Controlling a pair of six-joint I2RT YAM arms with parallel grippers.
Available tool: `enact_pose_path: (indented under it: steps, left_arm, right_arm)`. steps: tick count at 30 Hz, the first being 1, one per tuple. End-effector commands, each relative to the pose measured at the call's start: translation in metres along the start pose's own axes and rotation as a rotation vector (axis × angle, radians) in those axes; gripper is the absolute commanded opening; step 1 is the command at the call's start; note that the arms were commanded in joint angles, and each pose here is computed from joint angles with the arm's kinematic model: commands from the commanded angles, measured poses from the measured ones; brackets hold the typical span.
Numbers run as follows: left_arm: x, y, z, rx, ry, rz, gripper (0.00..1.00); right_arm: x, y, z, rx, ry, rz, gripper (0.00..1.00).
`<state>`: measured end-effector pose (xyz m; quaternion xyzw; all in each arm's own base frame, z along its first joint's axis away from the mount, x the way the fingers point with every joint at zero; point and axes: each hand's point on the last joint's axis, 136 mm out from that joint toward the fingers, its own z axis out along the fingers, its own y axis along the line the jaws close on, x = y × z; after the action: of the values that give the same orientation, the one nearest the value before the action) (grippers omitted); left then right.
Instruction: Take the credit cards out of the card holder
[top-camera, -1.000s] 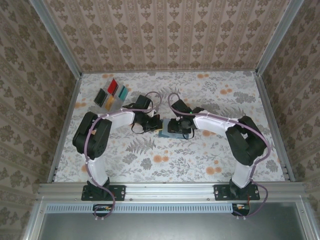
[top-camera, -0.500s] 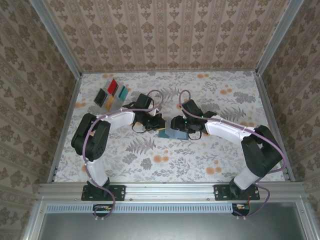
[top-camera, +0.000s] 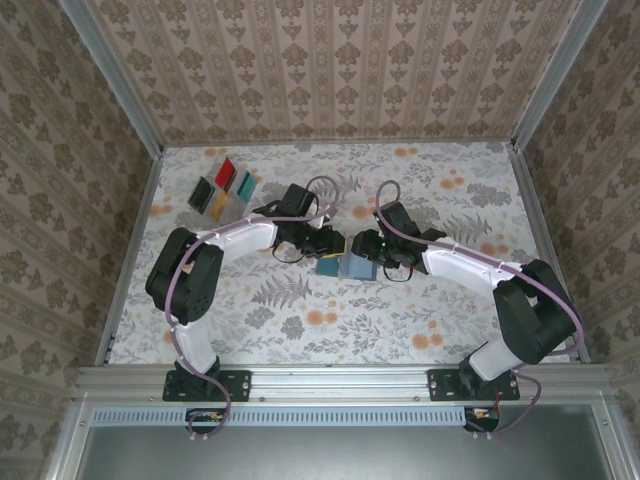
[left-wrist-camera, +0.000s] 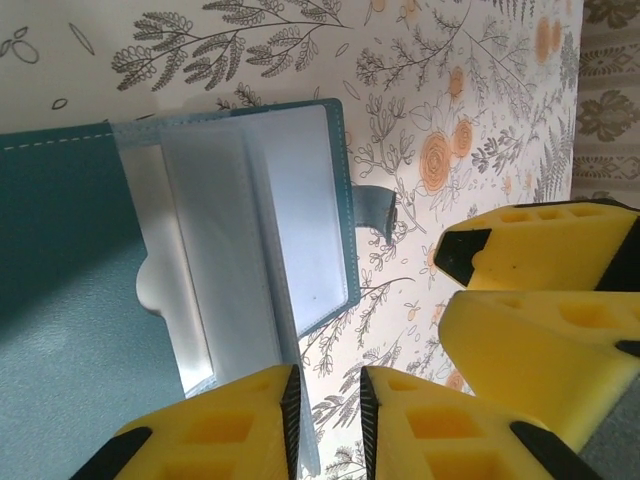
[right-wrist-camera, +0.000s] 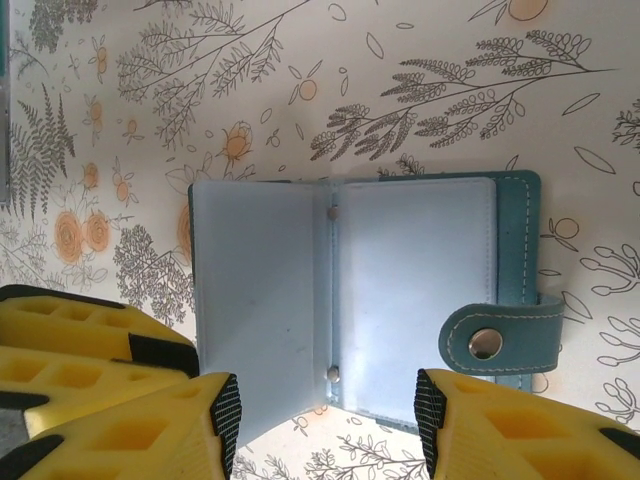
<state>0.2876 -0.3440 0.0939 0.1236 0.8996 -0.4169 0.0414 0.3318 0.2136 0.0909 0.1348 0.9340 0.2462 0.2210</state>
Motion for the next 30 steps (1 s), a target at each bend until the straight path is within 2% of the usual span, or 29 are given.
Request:
enact_pose_path:
  steps: [1, 11, 17, 30]
  left_arm:
    - [-0.003, -0.015, 0.008, 0.038, 0.022, 0.023, 0.26]
    - [0.002, -0.01, 0.016, -0.011, 0.046, 0.027, 0.28]
    - [0.009, -0.028, 0.022, 0.032, 0.095, 0.092, 0.34]
    - [0.009, -0.034, 0.029, 0.094, 0.124, 0.078, 0.39]
  right_arm:
    - [-0.004, 0.002, -0.007, -0.026, -0.027, 0.028, 0.53]
    - [-0.007, -0.004, -0.01, -0.01, -0.044, 0.042, 0.53]
    - [-0.011, -0.01, -0.016, 0.008, -0.078, 0.061, 0.53]
    - [-0.017, -0.014, -0.023, 0.006, -0.113, 0.088, 0.53]
